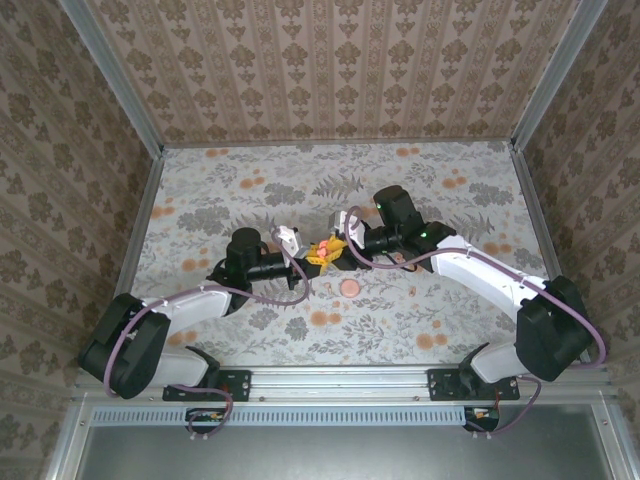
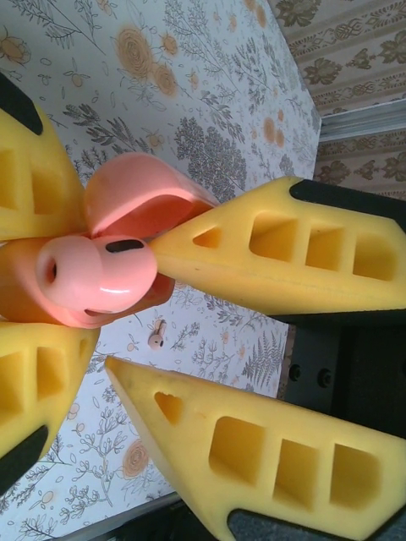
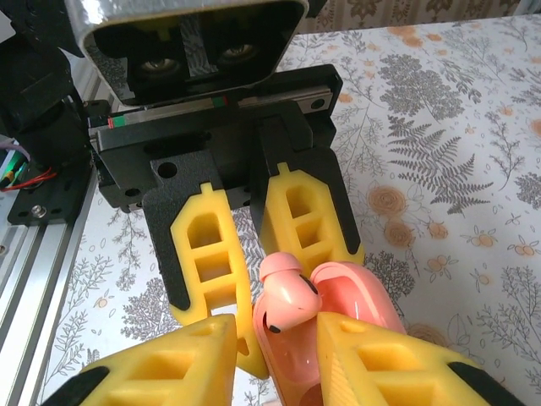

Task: Insert wireless bluetooth earbuds into charging case

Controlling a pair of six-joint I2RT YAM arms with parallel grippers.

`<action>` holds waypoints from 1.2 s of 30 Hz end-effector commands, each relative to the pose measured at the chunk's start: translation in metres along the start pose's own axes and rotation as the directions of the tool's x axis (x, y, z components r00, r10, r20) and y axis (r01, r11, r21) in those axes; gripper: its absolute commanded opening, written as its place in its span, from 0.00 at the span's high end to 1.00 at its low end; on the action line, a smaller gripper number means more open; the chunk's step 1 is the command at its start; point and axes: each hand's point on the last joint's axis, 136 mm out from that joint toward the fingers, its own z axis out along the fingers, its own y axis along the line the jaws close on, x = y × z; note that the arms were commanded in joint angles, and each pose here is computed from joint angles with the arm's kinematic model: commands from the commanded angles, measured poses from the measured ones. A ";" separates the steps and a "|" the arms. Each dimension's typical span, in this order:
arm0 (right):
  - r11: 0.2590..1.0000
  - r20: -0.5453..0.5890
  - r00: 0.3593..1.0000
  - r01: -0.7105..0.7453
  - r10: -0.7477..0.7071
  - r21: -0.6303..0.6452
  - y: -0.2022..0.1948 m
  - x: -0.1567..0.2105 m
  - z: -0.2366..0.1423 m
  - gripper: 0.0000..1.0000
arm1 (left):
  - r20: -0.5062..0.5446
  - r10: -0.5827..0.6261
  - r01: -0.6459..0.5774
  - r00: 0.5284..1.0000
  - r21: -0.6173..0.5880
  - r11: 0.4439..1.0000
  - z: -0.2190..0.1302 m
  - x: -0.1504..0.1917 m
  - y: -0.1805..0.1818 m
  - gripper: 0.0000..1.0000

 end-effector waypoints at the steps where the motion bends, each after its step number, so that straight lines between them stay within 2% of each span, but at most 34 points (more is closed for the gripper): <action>1: 0.999 0.023 1.000 0.001 0.000 -0.037 0.002 -0.002 0.003 0.71 | 0.033 0.055 -0.056 0.998 0.039 0.998 0.001 -0.015 -0.008 0.81; 11: 0.997 -0.001 1.000 0.008 -0.008 -0.080 0.005 0.003 0.008 0.78 | 0.027 0.057 -0.058 0.998 0.045 0.997 0.001 -0.015 -0.009 0.81; 20: 0.976 -0.011 0.990 0.134 -0.138 -0.171 0.014 0.012 0.008 0.87 | 0.024 0.058 -0.060 0.998 0.065 0.996 0.000 -0.015 -0.014 0.81; 26: 0.978 -0.034 0.992 0.115 -0.123 -0.176 0.007 0.013 0.005 0.84 | 0.014 0.063 -0.064 0.998 0.059 0.996 0.000 -0.014 -0.014 0.81; 36: 0.992 -0.030 0.997 0.071 -0.074 -0.102 -0.004 0.007 0.002 0.77 | -0.012 0.066 -0.066 0.998 -0.015 0.998 0.001 -0.007 -0.004 0.81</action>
